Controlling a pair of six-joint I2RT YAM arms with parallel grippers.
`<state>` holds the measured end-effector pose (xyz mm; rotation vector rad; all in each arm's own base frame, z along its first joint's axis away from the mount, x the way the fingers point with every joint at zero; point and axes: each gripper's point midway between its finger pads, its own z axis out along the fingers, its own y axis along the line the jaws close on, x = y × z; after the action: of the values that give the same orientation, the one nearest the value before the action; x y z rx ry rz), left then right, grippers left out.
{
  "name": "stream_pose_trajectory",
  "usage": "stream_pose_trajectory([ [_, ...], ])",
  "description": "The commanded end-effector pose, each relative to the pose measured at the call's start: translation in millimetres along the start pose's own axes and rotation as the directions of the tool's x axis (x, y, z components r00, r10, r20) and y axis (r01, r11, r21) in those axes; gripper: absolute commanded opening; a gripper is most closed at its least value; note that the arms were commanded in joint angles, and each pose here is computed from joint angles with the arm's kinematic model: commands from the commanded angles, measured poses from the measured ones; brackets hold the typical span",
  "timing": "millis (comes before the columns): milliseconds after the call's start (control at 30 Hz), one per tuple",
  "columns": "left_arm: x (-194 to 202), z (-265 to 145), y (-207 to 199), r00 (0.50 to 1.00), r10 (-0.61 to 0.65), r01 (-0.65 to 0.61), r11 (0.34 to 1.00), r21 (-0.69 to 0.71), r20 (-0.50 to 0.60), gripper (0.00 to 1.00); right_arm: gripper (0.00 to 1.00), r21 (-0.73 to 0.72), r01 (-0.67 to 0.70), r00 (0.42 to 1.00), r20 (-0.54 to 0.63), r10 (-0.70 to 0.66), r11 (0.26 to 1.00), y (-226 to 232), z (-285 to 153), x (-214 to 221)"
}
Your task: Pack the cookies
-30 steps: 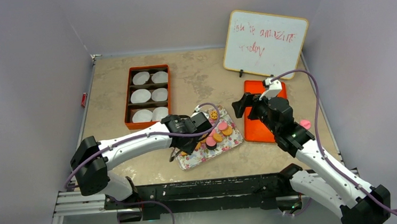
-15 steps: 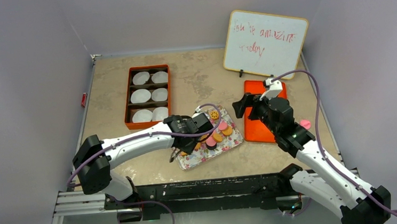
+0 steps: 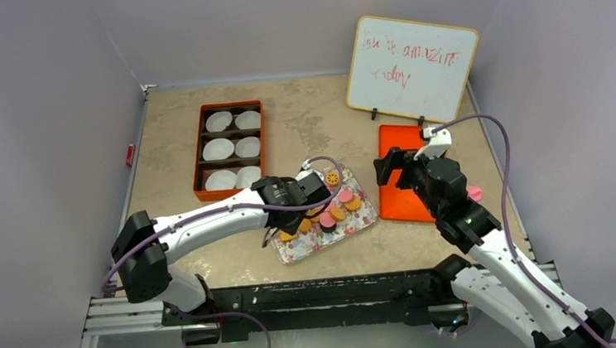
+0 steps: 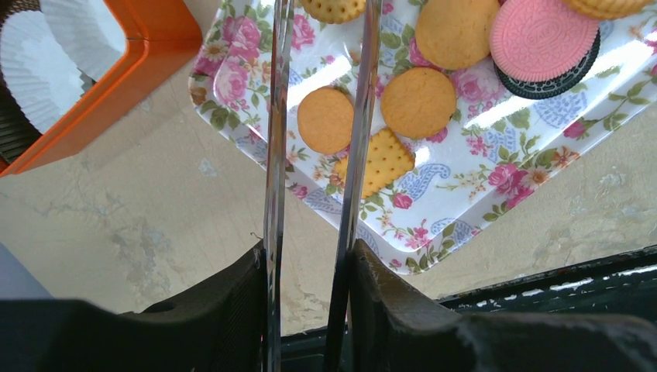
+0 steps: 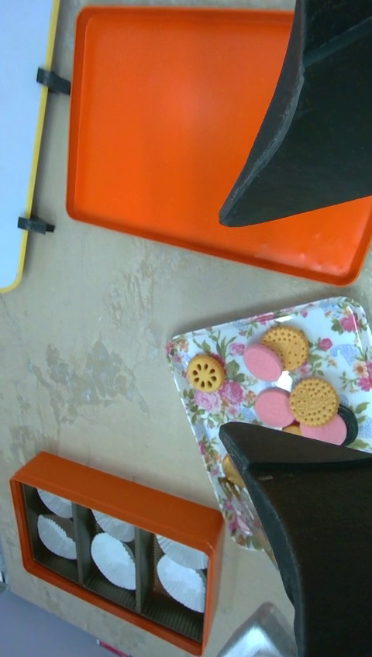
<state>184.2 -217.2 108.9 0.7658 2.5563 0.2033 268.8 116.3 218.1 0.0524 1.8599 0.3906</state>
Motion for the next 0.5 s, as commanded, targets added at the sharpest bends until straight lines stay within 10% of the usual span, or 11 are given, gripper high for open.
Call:
stream_pose_trajectory([
  [0, -28.2, -25.1, 12.7, 0.992, -0.039, 0.042, 0.999, -0.021, 0.119, 0.29, 0.99, 0.061, 0.025, 0.998, 0.059, -0.029, 0.998, -10.5, -11.4, -22.0],
  [467, -67.7, -39.7, 69.5, 0.969, -0.111, 0.126, 0.99, -0.056, 0.219, 0.28, 0.99, 0.171, 0.046, 0.994, 0.09, -0.062, 0.984, -36.8, -24.5, -21.0],
])
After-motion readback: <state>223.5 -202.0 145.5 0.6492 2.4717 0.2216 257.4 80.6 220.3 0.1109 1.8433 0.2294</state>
